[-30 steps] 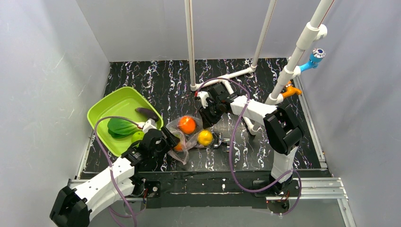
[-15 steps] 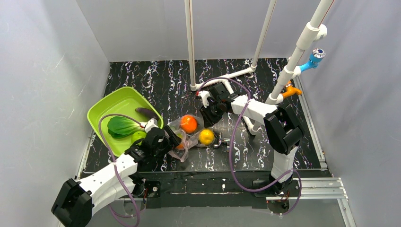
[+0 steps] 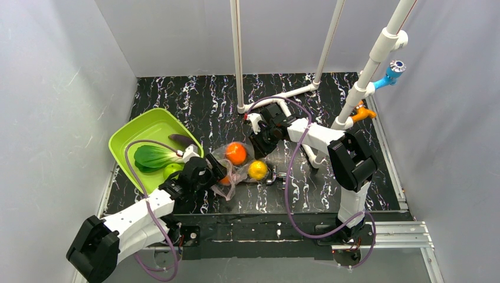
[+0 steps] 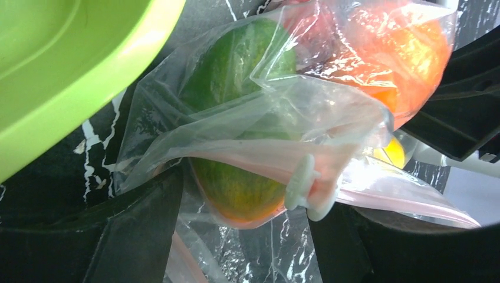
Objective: Open the zip-top bag and remove the fake food
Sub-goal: Pick up the fake fruit from the zipper food storage bag.
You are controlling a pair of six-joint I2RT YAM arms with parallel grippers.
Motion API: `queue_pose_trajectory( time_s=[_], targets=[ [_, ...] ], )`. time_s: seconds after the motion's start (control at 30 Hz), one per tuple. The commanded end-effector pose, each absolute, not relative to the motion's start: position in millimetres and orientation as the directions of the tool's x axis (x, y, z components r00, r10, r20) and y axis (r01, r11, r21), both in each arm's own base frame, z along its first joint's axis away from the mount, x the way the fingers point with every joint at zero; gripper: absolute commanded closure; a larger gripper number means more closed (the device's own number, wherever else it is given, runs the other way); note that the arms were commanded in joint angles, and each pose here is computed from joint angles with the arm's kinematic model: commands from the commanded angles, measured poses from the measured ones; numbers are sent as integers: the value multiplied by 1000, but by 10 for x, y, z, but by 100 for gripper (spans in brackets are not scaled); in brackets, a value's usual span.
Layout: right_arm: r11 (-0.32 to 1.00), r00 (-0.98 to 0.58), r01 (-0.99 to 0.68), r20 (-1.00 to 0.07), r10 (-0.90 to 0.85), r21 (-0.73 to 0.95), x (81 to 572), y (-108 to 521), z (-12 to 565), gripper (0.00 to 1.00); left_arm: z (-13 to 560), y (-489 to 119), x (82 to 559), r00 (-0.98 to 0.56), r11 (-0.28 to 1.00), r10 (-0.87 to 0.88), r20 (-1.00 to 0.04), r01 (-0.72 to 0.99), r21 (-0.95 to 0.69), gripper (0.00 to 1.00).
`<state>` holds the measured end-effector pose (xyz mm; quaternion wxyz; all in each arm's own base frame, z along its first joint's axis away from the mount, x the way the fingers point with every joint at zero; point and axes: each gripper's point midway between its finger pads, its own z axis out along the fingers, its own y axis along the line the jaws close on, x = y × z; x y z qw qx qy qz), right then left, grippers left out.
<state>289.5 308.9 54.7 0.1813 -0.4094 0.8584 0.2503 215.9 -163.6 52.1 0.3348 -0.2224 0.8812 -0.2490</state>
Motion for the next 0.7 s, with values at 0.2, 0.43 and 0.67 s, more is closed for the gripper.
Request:
queue_pose_trajectory(
  time_s=[0.2,0.43,0.67],
  targets=[
    [557,-592,-797,-491,-639,235,2975,3008,463,60,667,-1664,2401,-613,746,-621,-489,-271,-608,28],
    [554,-589,-799,-488,-644,235,2960,3012,449,60,465,-1558,2475,-605,772,-625,-494,-383,-507,36],
    [552,-587,-801,-491,-644,234,2962,3015,461,60,505,-1590,2483,-616,783,-606,-504,-350,-514,73]
  ],
)
